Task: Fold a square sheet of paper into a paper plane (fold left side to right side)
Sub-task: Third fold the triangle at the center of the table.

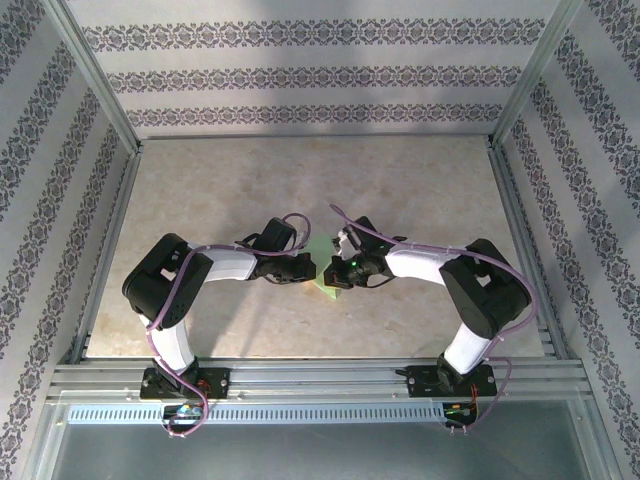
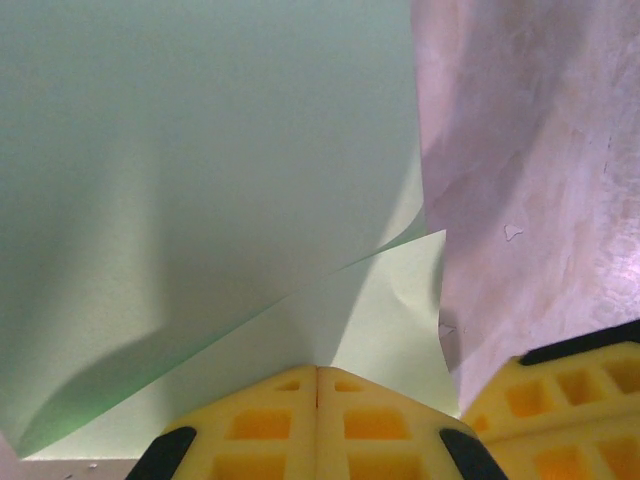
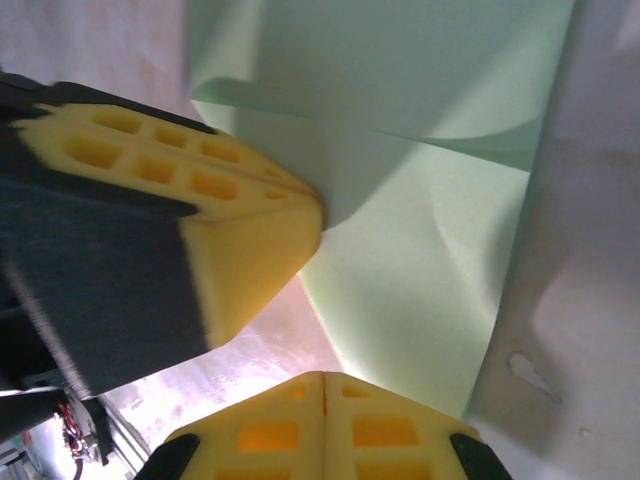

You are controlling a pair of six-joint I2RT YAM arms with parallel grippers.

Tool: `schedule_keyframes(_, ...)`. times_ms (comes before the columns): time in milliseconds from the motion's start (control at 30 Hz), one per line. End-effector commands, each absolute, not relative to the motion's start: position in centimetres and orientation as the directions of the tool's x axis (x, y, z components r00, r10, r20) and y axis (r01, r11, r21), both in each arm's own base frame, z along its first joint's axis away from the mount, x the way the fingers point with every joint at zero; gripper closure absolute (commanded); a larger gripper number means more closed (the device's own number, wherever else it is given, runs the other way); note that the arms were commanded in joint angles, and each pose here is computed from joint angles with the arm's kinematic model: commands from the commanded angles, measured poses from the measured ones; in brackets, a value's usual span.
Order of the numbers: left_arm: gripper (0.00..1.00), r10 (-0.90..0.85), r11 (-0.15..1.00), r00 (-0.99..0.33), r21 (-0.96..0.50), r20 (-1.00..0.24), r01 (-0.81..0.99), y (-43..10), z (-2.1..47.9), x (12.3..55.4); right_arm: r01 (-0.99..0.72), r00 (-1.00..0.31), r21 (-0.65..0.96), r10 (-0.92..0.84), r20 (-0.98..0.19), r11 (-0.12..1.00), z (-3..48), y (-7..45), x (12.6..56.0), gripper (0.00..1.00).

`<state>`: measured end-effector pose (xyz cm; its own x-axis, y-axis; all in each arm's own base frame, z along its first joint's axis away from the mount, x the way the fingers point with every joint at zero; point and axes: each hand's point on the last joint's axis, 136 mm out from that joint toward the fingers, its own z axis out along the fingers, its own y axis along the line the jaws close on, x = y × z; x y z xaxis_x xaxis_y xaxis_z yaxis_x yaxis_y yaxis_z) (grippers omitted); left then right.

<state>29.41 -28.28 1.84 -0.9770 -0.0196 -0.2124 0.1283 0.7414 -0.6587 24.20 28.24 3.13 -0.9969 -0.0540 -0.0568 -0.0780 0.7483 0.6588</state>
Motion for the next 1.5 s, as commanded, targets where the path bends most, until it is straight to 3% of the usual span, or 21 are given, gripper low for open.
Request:
schedule_keyframes(0, 1.00, -0.028, 0.833, -0.990, -0.552, -0.135, 0.052, -26.3, -1.6, 28.0, -0.071, -0.997, 0.666, -0.076, -0.022, 0.743, 2.3, 28.7, 23.2, 1.00)
schedule_keyframes(667, 1.00, -0.068, 0.860, -0.992, -0.510, -0.106, -0.004, -25.5, -2.3, 28.0, 0.001, -0.992, 0.633, -0.078, 0.097, 0.774, -0.2, 27.6, 19.9, 1.00)
schedule_keyframes(1467, 1.00, -0.081, 0.862, -0.993, -0.507, -0.090, -0.025, -25.3, -2.4, 27.8, -0.001, -0.991, 0.646, -0.085, 0.099, 0.763, 1.3, 26.2, 17.4, 1.00)
